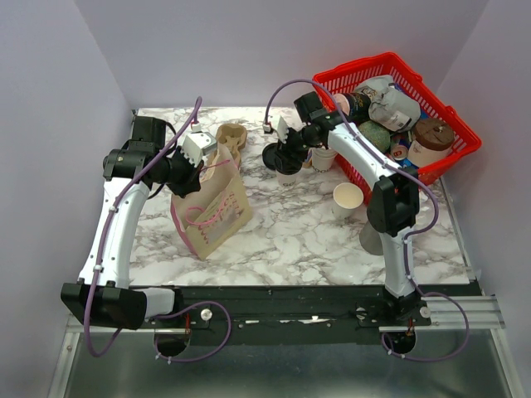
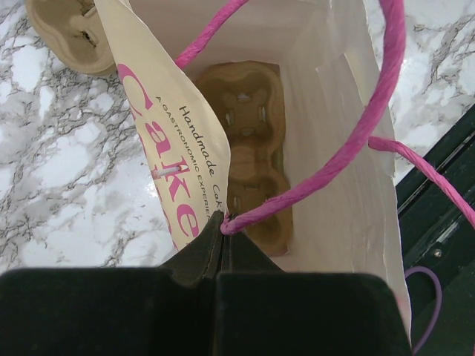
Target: Pack the takeout coffee
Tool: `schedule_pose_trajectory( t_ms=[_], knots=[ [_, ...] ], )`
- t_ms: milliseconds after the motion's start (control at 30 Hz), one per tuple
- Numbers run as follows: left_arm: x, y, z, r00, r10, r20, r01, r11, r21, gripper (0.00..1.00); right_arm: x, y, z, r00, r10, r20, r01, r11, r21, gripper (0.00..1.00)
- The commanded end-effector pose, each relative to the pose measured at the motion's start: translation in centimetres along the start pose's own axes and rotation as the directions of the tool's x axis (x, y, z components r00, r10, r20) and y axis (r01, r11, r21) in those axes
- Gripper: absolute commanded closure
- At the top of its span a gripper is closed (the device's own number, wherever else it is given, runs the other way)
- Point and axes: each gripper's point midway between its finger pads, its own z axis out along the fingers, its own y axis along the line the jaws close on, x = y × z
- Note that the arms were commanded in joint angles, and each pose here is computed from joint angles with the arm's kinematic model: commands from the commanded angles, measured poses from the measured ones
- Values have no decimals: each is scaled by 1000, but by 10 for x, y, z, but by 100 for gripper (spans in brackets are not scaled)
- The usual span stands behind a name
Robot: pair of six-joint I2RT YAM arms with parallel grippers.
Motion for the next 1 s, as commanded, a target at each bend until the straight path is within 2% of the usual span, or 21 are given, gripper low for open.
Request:
schedule_pose_trajectory(
  t_ms=[0, 33, 133, 600, 733, 800, 933, 967],
  knots=[
    [-4, -2, -2, 1000, -11, 15, 11, 1000, 12, 100, 18, -4, 11, 999, -7, -52, 7, 1000, 0, 37],
    [-4, -2, -2, 1000, -12, 15, 12, 1000, 12, 100, 19, -2, 10, 998, -7, -56, 7, 1000, -3, 41],
    [-4, -2, -2, 1000, -10, 15, 10, 1000, 10, 100, 17, 1, 7, 999, -7, -52, 6, 1000, -13, 46],
    [-6, -1, -4, 1000, -4, 27, 4, 1000, 5, 100, -21, 17, -40, 999, -3, 51, 2, 1000, 5, 57],
    [-7, -2, -3, 1000, 0, 31, 0, 1000, 7, 100, -25, 24, -47, 998, -2, 67, 2, 1000, 0, 57],
    [-7, -2, -3, 999, -3, 33, 3, 1000, 11, 100, -25, 23, -47, 998, 1, 65, -1, 1000, 5, 55],
    [-8, -2, -3, 999, -2, 32, 2, 1000, 11, 100, -22, 10, -36, 999, 9, 50, -11, 999, 40, 27],
    [-8, -3, -4, 999, -4, 33, 3, 1000, 13, 100, -17, 7, -28, 999, 19, 38, -21, 999, 36, 25]
  ],
)
